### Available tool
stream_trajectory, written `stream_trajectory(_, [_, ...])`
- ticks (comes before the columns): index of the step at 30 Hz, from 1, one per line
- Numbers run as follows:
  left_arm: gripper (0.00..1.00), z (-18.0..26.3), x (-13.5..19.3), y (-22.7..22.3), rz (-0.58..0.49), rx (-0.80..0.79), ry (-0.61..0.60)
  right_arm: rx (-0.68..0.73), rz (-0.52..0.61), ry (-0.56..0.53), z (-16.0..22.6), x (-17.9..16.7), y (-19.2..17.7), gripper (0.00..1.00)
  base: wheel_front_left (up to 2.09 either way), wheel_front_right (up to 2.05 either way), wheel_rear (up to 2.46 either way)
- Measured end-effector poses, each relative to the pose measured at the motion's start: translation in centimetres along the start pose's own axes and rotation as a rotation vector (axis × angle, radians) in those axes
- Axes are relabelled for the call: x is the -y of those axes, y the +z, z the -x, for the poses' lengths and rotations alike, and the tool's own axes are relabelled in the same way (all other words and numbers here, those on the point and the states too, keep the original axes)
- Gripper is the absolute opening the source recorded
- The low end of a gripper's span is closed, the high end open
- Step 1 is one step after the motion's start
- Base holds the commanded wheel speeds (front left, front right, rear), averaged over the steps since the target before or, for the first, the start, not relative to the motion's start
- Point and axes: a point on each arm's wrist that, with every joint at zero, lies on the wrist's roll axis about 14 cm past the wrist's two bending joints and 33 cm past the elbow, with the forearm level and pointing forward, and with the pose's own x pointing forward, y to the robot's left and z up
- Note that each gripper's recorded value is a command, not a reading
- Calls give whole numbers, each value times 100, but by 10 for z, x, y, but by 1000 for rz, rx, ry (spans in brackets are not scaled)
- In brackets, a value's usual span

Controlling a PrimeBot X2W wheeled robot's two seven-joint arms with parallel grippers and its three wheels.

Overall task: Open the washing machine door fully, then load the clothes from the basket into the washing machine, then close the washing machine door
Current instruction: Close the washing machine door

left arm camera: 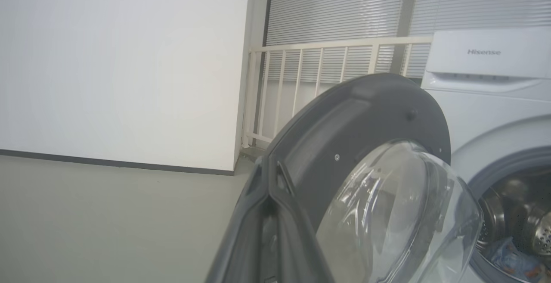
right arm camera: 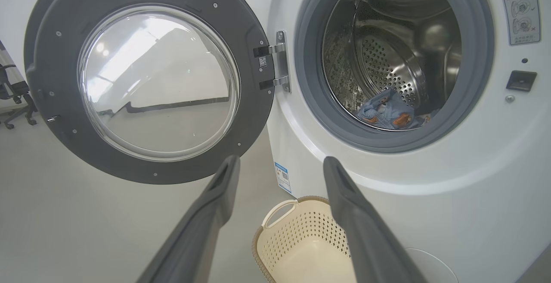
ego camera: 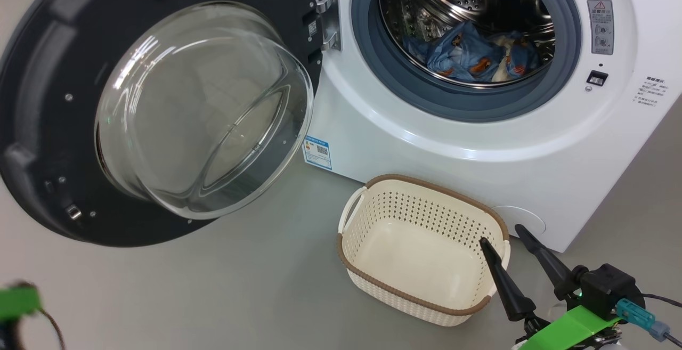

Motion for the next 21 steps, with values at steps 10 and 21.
stream_trajectory(10, [0,-69,-28,18,319,-138,43,-19,-20,-17,4,7,-9,100,0,0,0])
stream_trajectory(21, [0,-99,-42,-25,541,-420,145,-47,-17,-26,5,24,-21,100,0,0,0])
